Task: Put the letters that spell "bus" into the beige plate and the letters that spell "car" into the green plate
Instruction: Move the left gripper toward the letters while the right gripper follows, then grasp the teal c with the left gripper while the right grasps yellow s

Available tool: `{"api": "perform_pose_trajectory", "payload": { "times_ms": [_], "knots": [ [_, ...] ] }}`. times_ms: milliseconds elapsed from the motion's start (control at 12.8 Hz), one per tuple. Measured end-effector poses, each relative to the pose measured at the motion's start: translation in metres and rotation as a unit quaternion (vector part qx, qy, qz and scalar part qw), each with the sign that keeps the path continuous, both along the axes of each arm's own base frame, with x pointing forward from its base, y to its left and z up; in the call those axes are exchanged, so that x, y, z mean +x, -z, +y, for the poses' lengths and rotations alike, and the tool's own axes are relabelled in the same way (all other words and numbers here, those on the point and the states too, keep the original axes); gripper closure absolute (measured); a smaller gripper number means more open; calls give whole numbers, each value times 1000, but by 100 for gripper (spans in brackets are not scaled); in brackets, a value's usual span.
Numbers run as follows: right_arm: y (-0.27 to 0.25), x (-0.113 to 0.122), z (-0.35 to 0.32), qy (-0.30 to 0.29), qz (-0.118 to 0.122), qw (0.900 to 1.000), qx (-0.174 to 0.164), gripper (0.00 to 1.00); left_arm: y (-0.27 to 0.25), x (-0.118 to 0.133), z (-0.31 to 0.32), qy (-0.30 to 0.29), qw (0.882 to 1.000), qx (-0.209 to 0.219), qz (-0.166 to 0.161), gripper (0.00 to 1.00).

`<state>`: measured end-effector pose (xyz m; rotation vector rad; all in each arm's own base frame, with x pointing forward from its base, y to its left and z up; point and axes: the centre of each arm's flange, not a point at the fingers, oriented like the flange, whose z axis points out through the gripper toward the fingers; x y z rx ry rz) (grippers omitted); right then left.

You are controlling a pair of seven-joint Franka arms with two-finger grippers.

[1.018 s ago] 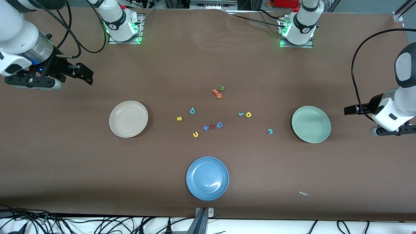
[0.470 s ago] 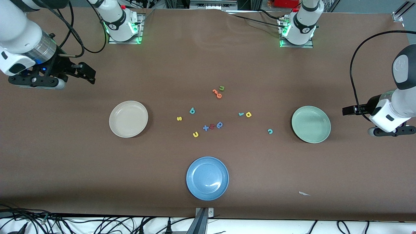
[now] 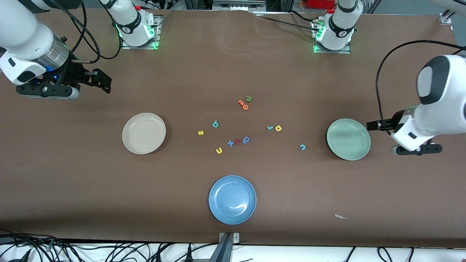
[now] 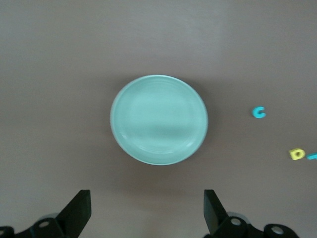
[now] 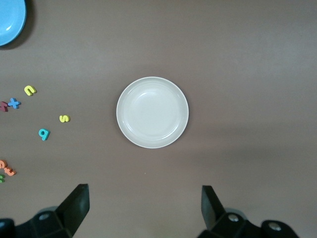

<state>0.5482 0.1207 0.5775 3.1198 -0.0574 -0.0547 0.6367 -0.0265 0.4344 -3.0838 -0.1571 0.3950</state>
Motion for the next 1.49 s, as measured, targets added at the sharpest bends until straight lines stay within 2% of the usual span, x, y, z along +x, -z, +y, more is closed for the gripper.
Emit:
{"api": "perform_pose_trajectory", "payload": {
  "times_ms": [157, 235, 392, 548, 783, 1018, 1175, 1253, 1410, 1488],
  "knots": [
    [21, 6, 5, -5, 20, 1000, -1, 0, 9, 3, -24, -30, 999, -38, 0, 0],
    [37, 8, 8, -7, 40, 999, -3, 0, 13, 7, -29, -44, 998, -47, -8, 0],
    [74, 9, 30, -25, 86, 996, -10, 0, 22, 14, -43, -69, 996, -46, -21, 0],
    [109, 11, 67, -18, 104, 994, -17, 0, 42, 22, -63, -102, 993, -38, -34, 0],
    [167, 22, 123, 53, 82, 995, -16, 0, 90, 31, -102, -161, 986, -21, -41, 0],
    [240, 24, 182, 116, 63, 991, -5, 1, 153, 26, -135, -198, 980, 2, -15, 0],
    [282, 19, 213, 130, 49, 990, 2, 8, 186, 25, -145, -220, 975, 8, -19, 0],
    [301, 15, 225, 128, 38, 991, -5, 10, 200, 24, -148, -229, 973, 8, -27, 0],
    [332, 6, 244, 105, 9, 994, -37, 32, 226, 15, -152, -248, 968, 7, -46, 1],
    [344, 2, 251, 104, -6, 993, -47, 33, 237, 9, -154, -251, 967, 8, -49, 1]
  ]
}}
